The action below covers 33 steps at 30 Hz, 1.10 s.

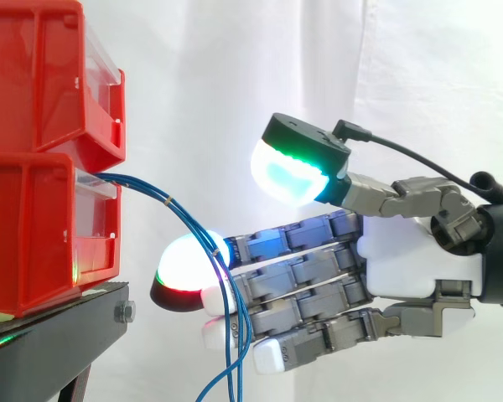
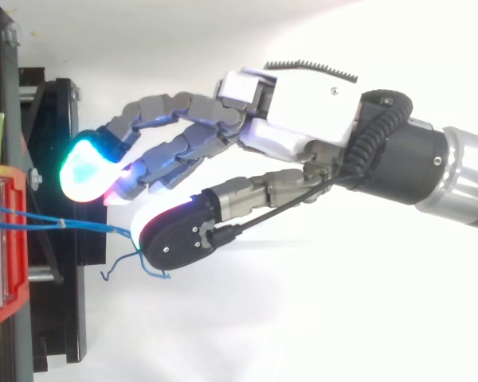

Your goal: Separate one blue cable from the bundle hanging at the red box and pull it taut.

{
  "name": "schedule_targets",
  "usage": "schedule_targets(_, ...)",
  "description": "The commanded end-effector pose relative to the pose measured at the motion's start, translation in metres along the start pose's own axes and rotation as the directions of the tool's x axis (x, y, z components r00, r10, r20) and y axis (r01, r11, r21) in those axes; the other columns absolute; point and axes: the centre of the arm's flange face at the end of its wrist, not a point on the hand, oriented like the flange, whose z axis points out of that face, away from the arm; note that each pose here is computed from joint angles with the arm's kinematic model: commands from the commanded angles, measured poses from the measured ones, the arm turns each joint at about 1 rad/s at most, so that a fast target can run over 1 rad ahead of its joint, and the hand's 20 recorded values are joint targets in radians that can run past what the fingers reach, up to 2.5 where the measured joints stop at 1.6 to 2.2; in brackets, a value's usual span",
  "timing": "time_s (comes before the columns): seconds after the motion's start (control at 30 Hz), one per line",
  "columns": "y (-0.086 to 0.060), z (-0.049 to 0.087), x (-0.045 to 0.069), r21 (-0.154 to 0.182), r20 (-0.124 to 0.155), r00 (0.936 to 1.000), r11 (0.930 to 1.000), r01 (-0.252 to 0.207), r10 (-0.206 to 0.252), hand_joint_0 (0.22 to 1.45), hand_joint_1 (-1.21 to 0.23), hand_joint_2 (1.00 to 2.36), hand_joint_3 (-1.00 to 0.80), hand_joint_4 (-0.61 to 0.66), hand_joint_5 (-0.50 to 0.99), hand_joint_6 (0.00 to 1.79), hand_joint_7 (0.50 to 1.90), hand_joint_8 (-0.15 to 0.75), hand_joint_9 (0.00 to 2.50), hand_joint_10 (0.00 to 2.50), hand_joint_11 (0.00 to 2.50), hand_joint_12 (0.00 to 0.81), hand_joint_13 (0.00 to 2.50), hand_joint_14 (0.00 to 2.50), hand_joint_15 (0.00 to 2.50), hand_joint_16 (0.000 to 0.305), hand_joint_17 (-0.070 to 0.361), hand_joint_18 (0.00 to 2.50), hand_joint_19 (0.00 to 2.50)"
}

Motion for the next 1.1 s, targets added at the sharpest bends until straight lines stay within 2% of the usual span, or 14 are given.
schedule_targets(0.0,0.001,0.006,0.005,-0.015,-0.005,1.0,0.9999,-0.005,0.005,0.6,-0.69,1.0,-0.48,0.23,-0.2,0.5,0.73,0.32,0.74,0.01,0.3,0.301,0.67,0.01,0.23,0.033,0.073,0.8,0.26)
schedule_targets(0.07,0.001,0.006,0.005,-0.015,-0.005,1.0,0.9999,-0.005,0.005,0.6,-0.69,1.0,-0.49,0.23,-0.2,0.5,0.73,0.322,0.74,0.01,0.31,0.303,0.67,0.01,0.23,0.033,0.073,0.8,0.26)
schedule_targets(0.17,-0.013,0.007,0.004,0.0,-0.013,0.9999,1.0,-0.001,0.001,0.6,-0.7,1.0,-0.49,0.23,-0.2,0.5,0.72,0.323,0.75,0.01,0.3,0.301,0.67,0.01,0.23,0.033,0.073,0.8,0.26)
schedule_targets(0.2,-0.013,0.007,0.004,0.0,-0.013,0.9999,1.0,-0.001,0.001,0.6,-0.7,1.0,-0.49,0.23,-0.2,0.5,0.73,0.322,0.75,0.01,0.31,0.301,0.68,0.01,0.23,0.032,0.073,0.81,0.27)
schedule_targets(0.23,-0.016,0.012,0.007,-0.021,-0.044,0.999,0.9997,-0.011,0.01,0.6,-0.7,1.0,-0.49,0.24,-0.2,0.5,0.73,0.321,0.75,0.01,0.3,0.302,0.68,0.01,0.23,0.032,0.073,0.81,0.28)
schedule_targets(0.3,-0.017,0.016,0.01,-0.047,-0.066,0.9976,0.9986,-0.024,0.021,0.6,-0.7,1.0,-0.49,0.24,-0.2,0.5,0.73,0.325,0.76,0.01,0.31,0.301,0.69,0.01,0.24,0.033,0.073,0.82,0.28)
schedule_targets(0.43,-0.015,0.017,0.01,-0.056,-0.072,0.997,0.998,-0.03,0.026,0.6,-0.69,1.0,-0.49,0.25,-0.19,0.5,0.73,0.326,0.79,0.01,0.32,0.3,0.72,0.01,0.26,0.033,0.073,0.83,0.31)
schedule_targets(0.53,-0.025,0.017,0.012,-0.044,-0.076,0.9962,0.998,-0.046,0.043,0.61,-0.69,1.0,-0.48,0.25,-0.19,0.5,0.74,0.326,0.81,0.01,0.33,0.296,0.74,0.01,0.26,0.033,0.074,0.85,0.31)
schedule_targets(0.63,-0.025,0.016,0.013,-0.037,-0.087,0.9931,0.9959,-0.083,0.079,0.61,-0.69,1.0,-0.48,0.26,-0.18,0.5,0.75,0.327,0.82,0.01,0.33,0.296,0.76,0.01,0.28,0.033,0.075,0.86,0.33)
schedule_targets(0.93,-0.027,0.016,0.014,-0.028,-0.118,0.989,0.9952,-0.094,0.09,0.62,-0.69,1.0,-0.47,0.27,-0.18,0.5,0.77,0.33,0.86,0.01,0.35,0.294,0.81,0.01,0.29,0.034,0.077,0.86,0.33)
schedule_targets(1.07,-0.027,0.015,0.016,-0.024,-0.148,0.9843,0.9946,-0.1,0.096,0.62,-0.69,1.0,-0.47,0.27,-0.18,0.5,0.77,0.332,0.88,0.01,0.36,0.3,0.87,0.01,0.33,0.034,0.078,0.86,0.33)
